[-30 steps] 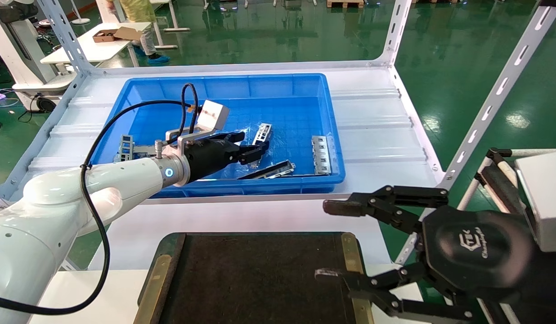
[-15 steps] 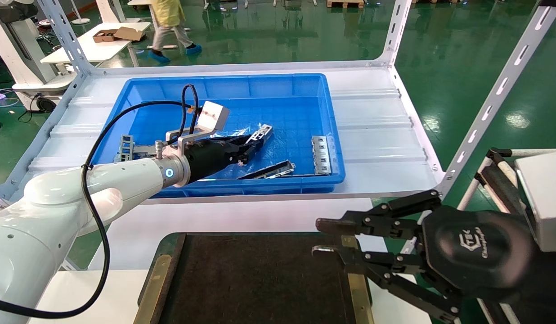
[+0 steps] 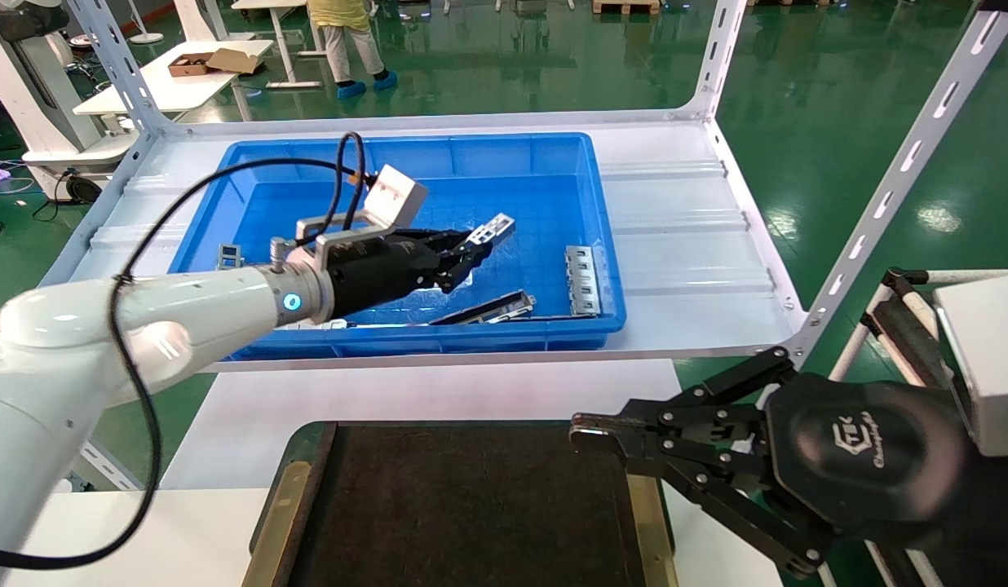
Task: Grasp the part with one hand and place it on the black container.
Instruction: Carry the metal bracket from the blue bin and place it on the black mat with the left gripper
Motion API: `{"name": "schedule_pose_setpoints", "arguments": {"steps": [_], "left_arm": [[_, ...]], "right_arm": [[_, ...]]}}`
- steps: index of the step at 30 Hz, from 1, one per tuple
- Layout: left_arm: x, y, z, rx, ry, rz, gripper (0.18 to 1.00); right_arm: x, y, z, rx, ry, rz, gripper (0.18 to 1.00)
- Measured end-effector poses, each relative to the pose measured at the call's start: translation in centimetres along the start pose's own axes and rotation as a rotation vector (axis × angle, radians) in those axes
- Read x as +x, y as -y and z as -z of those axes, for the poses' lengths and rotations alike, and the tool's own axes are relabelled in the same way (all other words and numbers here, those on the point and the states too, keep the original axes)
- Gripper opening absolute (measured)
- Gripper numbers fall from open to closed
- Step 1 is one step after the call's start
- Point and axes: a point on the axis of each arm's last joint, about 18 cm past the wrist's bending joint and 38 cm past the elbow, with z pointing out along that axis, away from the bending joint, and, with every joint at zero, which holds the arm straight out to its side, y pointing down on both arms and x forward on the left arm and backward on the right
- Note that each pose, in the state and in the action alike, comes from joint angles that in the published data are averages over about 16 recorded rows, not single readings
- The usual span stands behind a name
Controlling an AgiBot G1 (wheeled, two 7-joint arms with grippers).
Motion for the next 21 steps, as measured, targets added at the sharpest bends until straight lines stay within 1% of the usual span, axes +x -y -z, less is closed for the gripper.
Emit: {"name": "schedule_pose_setpoints", "arguments": {"steps": [7,13,17,21], "left_arm": [[0.4,1.9,2.1,0.072,-0.107,-0.052,0.332],[1.5,3.4,4.1,0.141,-0.218,-0.080,0.331],[2.5,3.7,5.5,0.174,-0.297,-0.090,0.331],[3.7,3.2,6.8,0.194,-0.370,-0.093,0.331]], "right_arm": [[0.0,0.0,0.0,0.000,0.000,0.000,0.195],[0.0,0.0,0.0,0.000,0.000,0.000,0.191],[0.0,0.0,0.0,0.000,0.000,0.000,0.191],[0.0,0.0,0.0,0.000,0.000,0.000,0.191]]}}
